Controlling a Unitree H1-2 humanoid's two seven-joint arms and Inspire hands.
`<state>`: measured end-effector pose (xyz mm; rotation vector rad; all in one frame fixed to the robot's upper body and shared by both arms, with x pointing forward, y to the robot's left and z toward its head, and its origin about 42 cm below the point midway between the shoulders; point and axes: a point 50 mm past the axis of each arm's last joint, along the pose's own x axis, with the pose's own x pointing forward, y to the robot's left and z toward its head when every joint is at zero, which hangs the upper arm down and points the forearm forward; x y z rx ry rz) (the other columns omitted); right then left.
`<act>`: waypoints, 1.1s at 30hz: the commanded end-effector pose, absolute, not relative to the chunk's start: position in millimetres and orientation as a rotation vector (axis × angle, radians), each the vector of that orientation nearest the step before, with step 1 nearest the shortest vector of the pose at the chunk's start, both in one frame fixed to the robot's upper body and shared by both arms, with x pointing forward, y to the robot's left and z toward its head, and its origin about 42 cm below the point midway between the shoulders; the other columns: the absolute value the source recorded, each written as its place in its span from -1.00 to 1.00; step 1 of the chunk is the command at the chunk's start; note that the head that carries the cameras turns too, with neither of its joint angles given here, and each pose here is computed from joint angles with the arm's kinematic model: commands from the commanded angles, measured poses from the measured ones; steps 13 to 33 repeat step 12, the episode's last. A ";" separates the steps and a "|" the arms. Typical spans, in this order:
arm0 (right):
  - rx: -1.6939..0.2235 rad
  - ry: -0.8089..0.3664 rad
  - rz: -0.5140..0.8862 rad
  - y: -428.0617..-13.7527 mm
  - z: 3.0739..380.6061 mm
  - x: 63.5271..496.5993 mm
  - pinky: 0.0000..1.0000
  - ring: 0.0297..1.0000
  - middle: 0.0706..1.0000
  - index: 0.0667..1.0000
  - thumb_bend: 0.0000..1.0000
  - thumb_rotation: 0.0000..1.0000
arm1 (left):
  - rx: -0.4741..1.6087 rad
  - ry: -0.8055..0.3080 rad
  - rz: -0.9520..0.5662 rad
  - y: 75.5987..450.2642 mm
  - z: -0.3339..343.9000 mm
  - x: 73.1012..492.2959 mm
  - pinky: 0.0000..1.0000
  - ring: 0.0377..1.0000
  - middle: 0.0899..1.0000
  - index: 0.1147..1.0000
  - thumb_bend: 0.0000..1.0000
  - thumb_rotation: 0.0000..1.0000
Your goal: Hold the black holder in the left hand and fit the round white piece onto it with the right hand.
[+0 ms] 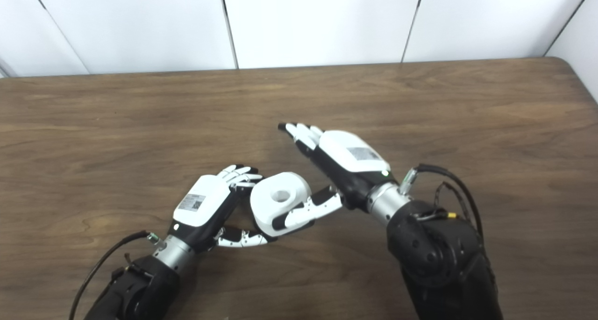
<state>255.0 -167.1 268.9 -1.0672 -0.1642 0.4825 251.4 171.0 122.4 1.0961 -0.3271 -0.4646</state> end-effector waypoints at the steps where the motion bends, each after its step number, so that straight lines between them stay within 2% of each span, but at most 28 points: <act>1: -1.065 -0.255 0.437 -166.7 292.2 256.6 1.00 1.00 1.00 1.00 1.00 0.12 | 1.134 -0.284 -0.497 175.1 111.6 252.7 0.84 0.73 0.52 -0.16 0.05 -0.89; 12: -1.032 -0.310 0.392 -173.8 321.0 258.1 1.00 1.00 1.00 1.00 1.00 0.17 | 1.134 -0.279 -0.488 181.3 111.0 255.8 0.84 0.71 0.49 -0.16 0.05 -0.89; 33: -1.032 -0.310 0.392 -173.8 321.0 258.1 1.00 1.00 1.00 1.00 1.00 0.17 | 1.134 -0.279 -0.488 181.3 111.0 255.8 0.84 0.71 0.49 -0.16 0.05 -0.89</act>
